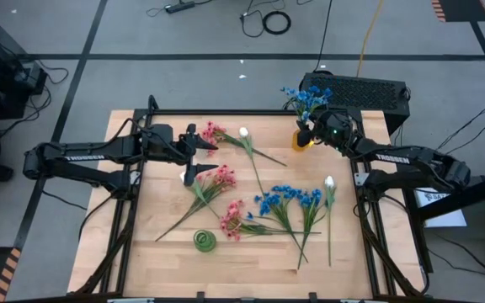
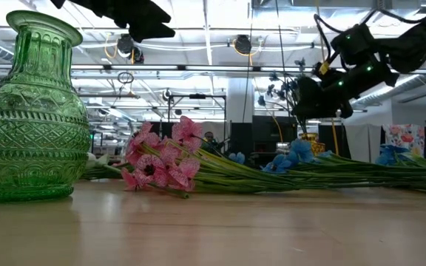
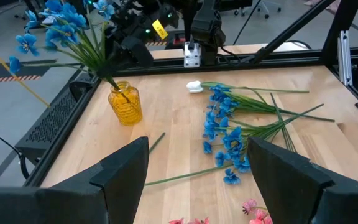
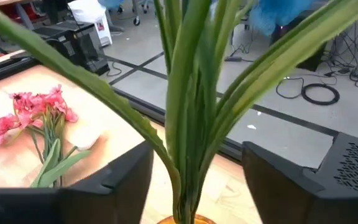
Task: Sort flowers into vase by color
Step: Put the top left blue flowers into the yellow vase, then put the left blue flowers into the yellow vase
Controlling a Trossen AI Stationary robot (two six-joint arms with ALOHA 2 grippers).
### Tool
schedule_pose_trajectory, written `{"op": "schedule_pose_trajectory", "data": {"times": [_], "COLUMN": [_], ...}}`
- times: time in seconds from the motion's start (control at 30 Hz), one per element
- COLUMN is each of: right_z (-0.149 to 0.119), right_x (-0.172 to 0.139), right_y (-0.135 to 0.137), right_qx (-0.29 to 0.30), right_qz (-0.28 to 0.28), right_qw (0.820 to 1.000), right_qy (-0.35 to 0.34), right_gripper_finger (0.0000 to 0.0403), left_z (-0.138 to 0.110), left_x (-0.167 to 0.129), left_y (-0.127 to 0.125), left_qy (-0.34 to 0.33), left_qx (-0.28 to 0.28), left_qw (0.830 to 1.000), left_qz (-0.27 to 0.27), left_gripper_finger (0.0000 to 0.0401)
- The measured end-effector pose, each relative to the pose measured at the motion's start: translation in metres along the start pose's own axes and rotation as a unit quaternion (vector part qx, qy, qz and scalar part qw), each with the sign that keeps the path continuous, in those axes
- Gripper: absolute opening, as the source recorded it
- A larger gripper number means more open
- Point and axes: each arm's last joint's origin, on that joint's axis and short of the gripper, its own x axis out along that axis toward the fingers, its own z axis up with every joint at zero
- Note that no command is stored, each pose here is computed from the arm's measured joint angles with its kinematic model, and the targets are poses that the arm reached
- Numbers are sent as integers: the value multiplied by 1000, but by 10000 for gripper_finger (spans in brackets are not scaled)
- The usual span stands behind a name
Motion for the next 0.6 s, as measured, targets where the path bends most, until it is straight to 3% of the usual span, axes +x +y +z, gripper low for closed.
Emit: {"op": "schedule_pose_trajectory", "data": {"times": [0.17, 0.37, 0.6], "right_z": [3, 6, 17], "right_x": [-14, -31, -57], "right_y": [-2, -5, -2], "right_qx": [7, 14, 72], "right_qz": [-3, -2, 100], "right_qw": [1000, 1000, 992], "right_qy": [11, 21, 7], "right_gripper_finger": [278, 294, 295], "left_z": [0, 0, 0], "left_x": [0, 0, 0], "left_y": [0, 0, 2], "left_qy": [0, 0, 4], "left_qx": [0, 0, -10], "left_qw": [1000, 1000, 1000], "left_qz": [0, 0, 27], "left_gripper_finger": [278, 278, 278]}}
